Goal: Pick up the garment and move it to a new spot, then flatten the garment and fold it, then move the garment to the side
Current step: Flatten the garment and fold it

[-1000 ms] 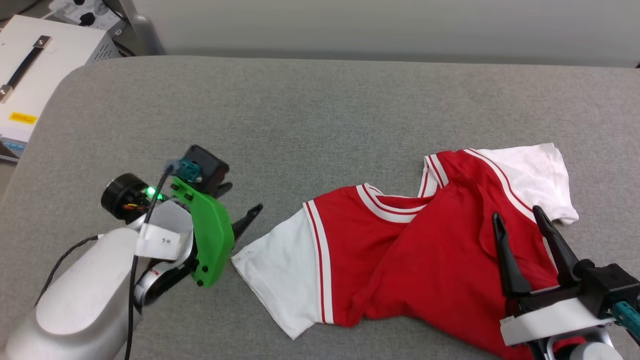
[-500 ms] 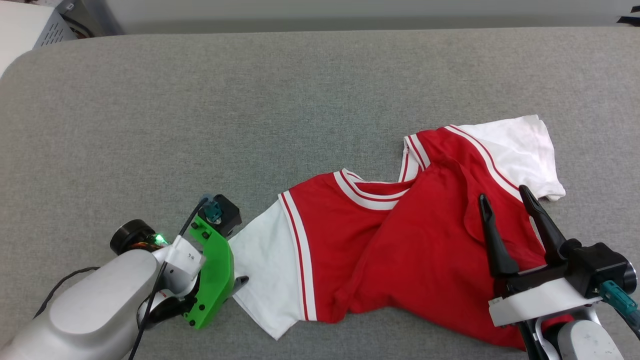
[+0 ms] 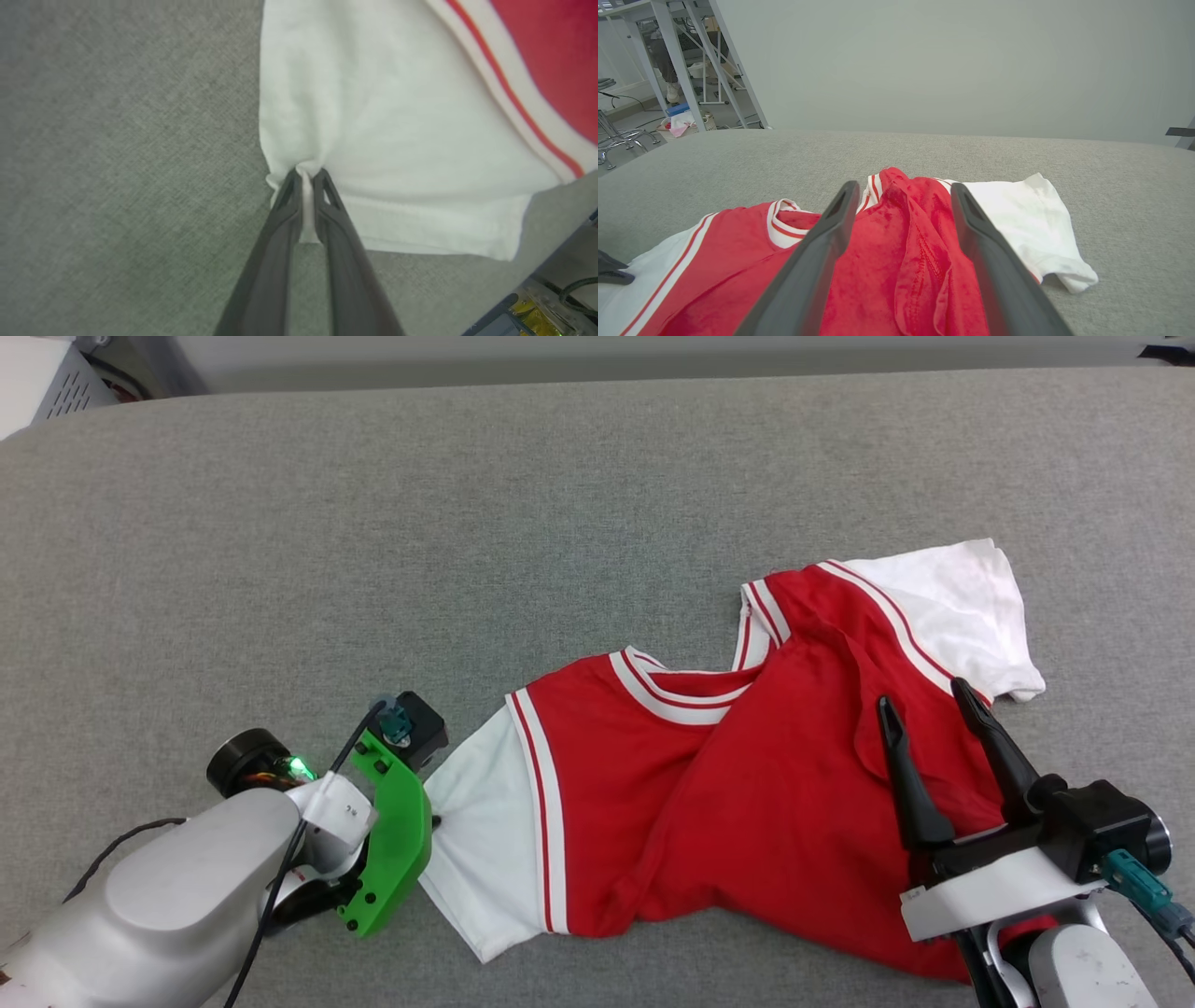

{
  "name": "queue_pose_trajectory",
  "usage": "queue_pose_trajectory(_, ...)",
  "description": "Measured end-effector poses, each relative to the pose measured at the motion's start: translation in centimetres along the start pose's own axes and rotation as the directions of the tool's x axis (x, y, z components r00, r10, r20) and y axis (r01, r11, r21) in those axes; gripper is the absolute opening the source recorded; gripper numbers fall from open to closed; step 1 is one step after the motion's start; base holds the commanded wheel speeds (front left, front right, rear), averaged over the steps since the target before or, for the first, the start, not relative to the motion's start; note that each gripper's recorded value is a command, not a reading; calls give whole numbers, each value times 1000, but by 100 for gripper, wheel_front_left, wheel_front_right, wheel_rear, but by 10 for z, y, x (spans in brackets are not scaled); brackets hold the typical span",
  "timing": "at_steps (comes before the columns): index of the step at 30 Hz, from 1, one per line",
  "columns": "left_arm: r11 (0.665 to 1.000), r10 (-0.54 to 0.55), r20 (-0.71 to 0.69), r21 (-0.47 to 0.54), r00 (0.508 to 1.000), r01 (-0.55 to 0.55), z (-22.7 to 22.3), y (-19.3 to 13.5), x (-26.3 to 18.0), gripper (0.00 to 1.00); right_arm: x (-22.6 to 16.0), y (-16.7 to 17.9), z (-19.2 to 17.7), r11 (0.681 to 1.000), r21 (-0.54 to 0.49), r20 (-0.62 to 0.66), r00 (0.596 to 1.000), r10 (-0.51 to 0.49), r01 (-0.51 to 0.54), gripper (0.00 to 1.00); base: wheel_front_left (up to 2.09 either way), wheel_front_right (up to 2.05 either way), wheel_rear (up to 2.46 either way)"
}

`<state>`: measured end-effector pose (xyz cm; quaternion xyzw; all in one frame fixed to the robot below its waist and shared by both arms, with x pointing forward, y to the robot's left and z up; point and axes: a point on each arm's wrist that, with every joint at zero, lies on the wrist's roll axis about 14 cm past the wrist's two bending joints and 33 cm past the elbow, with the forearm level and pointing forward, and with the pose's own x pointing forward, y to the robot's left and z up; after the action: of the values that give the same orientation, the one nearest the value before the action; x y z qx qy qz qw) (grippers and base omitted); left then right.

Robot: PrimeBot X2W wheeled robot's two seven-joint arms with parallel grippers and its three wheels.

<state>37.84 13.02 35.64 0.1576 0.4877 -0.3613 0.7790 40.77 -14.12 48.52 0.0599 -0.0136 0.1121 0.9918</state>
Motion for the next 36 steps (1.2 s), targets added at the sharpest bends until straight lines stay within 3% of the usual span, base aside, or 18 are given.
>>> queue_pose_trajectory(5, 999, 39, 72, 14, 997, -40, 9, 10, -6, 0, -1, 1, 6, 1000, -2, 15, 1000, 1, -1, 100, 0, 0, 0)
queue_pose_trajectory(14, 969, 247, 195, -21, 949, -247, 41, 88, -41, 0, -9, -11, 12, 999, -13, 28, 999, -41, 41, 100, 0, 0, 0)
queue_pose_trajectory(19, 949, 315, 164, -76, 935, -306, 30, 115, -39, 0, -12, -21, 8, 997, -14, 16, 997, -72, 72, 100, 0, 0, 0)
queue_pose_trajectory(23, 946, 317, 140, -110, 938, -304, 21, 118, -26, 1, -13, -24, 4, 996, -11, 6, 996, -86, 86, 100, 0, 0, 0)
queue_pose_trajectory(24, 947, 316, 143, -117, 938, -301, 22, 117, -22, 40, -13, -24, 4, 996, -9, 4, 996, -89, 89, 100, 0, 0, 0)
queue_pose_trajectory(25, 946, 316, 147, -123, 937, -299, 22, 117, -21, 100, -13, -24, 4, 996, -8, 4, 996, -91, 91, 100, 0, 0, 0)
queue_pose_trajectory(36, 915, 378, 253, -250, 890, -317, 63, 135, -64, 100, -7, -13, 12, 998, -9, 32, 998, -56, 56, 100, 0, 0, 0)
